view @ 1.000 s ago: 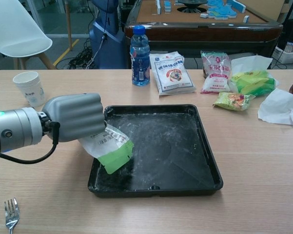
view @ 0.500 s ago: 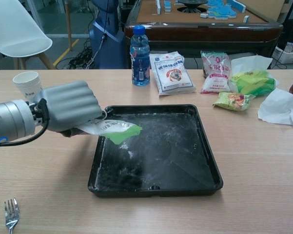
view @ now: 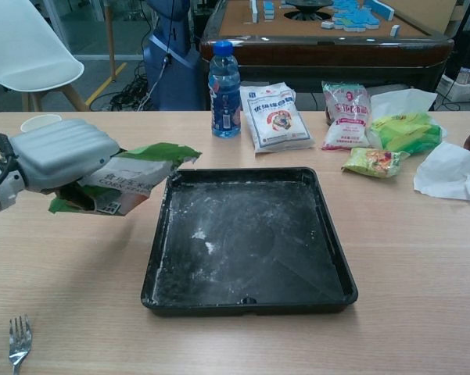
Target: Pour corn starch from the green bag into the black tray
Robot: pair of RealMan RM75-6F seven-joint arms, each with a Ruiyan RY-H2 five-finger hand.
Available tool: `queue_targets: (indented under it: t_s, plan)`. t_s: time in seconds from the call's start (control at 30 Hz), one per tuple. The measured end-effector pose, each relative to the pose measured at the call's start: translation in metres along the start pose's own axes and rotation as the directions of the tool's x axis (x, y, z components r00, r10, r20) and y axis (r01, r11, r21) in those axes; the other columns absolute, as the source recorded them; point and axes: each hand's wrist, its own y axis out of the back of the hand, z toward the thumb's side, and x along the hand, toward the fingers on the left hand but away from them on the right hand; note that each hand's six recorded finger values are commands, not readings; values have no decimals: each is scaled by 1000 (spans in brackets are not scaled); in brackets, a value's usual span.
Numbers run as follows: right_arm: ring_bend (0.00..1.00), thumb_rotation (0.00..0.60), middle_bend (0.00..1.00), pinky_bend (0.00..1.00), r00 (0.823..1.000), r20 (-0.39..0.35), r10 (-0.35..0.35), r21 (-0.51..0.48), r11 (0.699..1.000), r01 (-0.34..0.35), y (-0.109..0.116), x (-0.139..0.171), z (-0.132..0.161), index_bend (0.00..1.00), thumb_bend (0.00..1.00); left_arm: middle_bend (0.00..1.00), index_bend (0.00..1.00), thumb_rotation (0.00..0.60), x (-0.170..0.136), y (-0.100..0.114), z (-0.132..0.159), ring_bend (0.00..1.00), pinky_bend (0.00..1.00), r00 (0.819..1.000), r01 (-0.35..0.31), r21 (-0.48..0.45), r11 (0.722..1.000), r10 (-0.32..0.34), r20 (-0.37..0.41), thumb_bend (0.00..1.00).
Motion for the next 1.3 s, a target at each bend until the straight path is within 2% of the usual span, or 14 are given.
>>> queue_targets:
  t_s: [0.2, 0.4, 0.77, 1.0, 1.07, 1.17, 1.3]
  plan:
    - [30, 600, 272, 71, 1000, 1, 4, -1, 1000, -4, -2, -1, 0, 103, 50, 540, 435, 600, -6, -14, -18, 486, 680, 998, -18, -188, 982, 5, -69, 484]
    - [30, 600, 272, 71, 1000, 2, 6, -3, 1000, -6, -4, -2, 0, 102, 51, 529, 429, 600, -8, -33, -29, 480, 679, 994, -26, -301, 953, -6, -105, 449]
    - [30, 600, 278, 71, 1000, 11, 7, -6, 1000, -7, -6, -1, -3, 103, 51, 503, 417, 600, -2, -55, -18, 454, 657, 997, -30, -384, 923, 0, -77, 367]
    - [30, 600, 278, 71, 1000, 16, 5, -6, 1000, -5, -6, -1, -5, 103, 50, 414, 295, 600, 0, -64, -10, 357, 586, 998, -13, -418, 908, -15, -62, 190]
    - [30, 600, 278, 71, 1000, 16, 6, -7, 1000, -5, -6, -1, -5, 103, 50, 396, 278, 600, 0, -64, -9, 346, 572, 998, -11, -430, 903, -18, -63, 170]
    - [30, 600, 278, 71, 1000, 16, 6, -8, 1000, -5, -7, -2, -5, 103, 50, 391, 287, 600, 0, -63, -8, 344, 569, 997, -7, -461, 887, -28, -68, 169]
    - [30, 600, 278, 71, 1000, 14, 6, -10, 1000, -6, -7, -3, -5, 103, 51, 399, 348, 600, 0, -65, -5, 361, 569, 996, 17, -511, 859, -60, -68, 170]
